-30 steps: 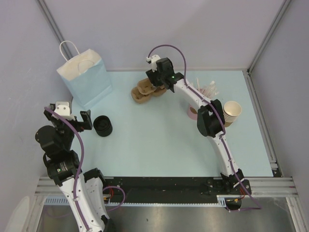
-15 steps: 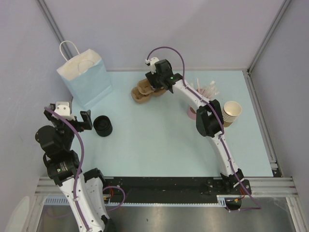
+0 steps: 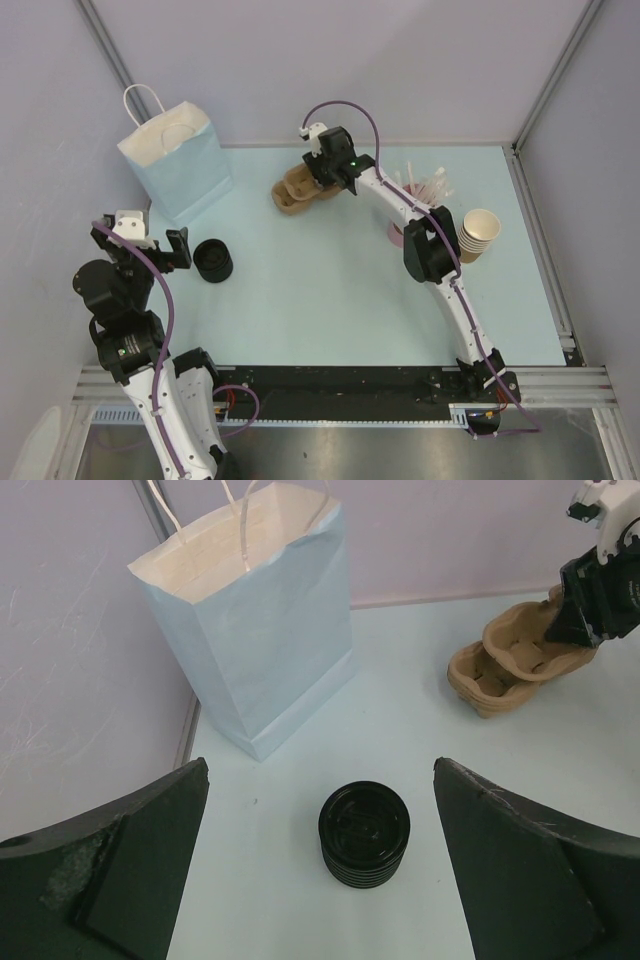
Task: Pack the takeout coffee
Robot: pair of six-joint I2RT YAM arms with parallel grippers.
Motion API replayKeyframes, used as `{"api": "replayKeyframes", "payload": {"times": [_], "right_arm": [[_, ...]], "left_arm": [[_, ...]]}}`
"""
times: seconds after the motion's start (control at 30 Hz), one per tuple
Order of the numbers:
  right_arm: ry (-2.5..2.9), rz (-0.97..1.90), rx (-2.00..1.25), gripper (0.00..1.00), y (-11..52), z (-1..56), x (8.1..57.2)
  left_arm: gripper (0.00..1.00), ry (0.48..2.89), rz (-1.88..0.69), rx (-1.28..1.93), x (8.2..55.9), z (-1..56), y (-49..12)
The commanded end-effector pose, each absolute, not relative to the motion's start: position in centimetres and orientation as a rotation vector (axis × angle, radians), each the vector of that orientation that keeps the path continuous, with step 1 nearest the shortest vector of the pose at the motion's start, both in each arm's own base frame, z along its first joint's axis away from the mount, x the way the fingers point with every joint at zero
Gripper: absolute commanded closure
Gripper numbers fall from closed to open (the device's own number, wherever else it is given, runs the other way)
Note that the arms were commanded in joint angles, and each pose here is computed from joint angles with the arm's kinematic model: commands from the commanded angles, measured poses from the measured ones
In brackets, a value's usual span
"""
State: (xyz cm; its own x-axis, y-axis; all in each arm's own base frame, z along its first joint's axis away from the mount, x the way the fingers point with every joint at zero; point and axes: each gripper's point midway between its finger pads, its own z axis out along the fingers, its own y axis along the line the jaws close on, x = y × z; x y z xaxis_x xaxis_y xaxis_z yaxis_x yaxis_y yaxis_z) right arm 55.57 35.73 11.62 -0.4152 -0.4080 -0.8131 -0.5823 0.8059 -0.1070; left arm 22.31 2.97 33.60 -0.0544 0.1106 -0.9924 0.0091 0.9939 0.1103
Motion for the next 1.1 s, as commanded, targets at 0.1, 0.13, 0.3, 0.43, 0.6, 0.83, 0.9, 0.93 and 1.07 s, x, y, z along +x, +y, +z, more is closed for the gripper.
{"api": "replayKeyframes", "payload": {"times": [0.1, 0.13, 0.3, 0.43, 0.6, 0.83, 0.9, 0.93, 1.07], "right_arm": [[1.975, 0.26, -0.709, 0.66, 36.4, 16.1, 56.0], [1.957, 0.269, -0.706, 0.67, 36.5, 17.5, 55.7], [1.901, 0.304, -0.7, 0.68, 36.3, 22.6, 53.7], [1.833, 0.315, -0.723, 0.68, 35.7, 27.8, 50.6], [1.725, 0.391, -0.742, 0.68, 33.8, 35.7, 44.7], [1.583, 0.512, -0.777, 0.69, 30.1, 42.8, 36.7], [1.537, 0.53, -0.788, 0.68, 29.0, 44.5, 34.4], [1.524, 0.537, -0.792, 0.69, 28.6, 44.9, 33.8], [1.481, 0.552, -0.793, 0.68, 26.6, 46.3, 31.2]], "left_arm": [[0.01, 1.599, 0.083, 0.099, 22.4, 34.1, 3.0], [0.0, 1.6, 0.086, 0.096, 22.4, 34.1, 3.0], [0.01, 1.58, 0.125, 0.105, 22.2, 35.4, 3.3], [0.01, 1.579, 0.15, 0.137, 22.7, 37.0, 3.7], [0.0, 1.563, 0.185, 0.197, 24.4, 39.9, 4.5], [0.01, 1.561, 0.136, 0.333, 29.1, 42.2, 5.2], [0.01, 1.541, 0.095, 0.403, 30.4, 42.2, 4.8], [0.01, 1.539, 0.079, 0.424, 31.0, 42.1, 4.7], [0.01, 1.54, 0.037, 0.496, 33.9, 41.4, 4.7]]}}
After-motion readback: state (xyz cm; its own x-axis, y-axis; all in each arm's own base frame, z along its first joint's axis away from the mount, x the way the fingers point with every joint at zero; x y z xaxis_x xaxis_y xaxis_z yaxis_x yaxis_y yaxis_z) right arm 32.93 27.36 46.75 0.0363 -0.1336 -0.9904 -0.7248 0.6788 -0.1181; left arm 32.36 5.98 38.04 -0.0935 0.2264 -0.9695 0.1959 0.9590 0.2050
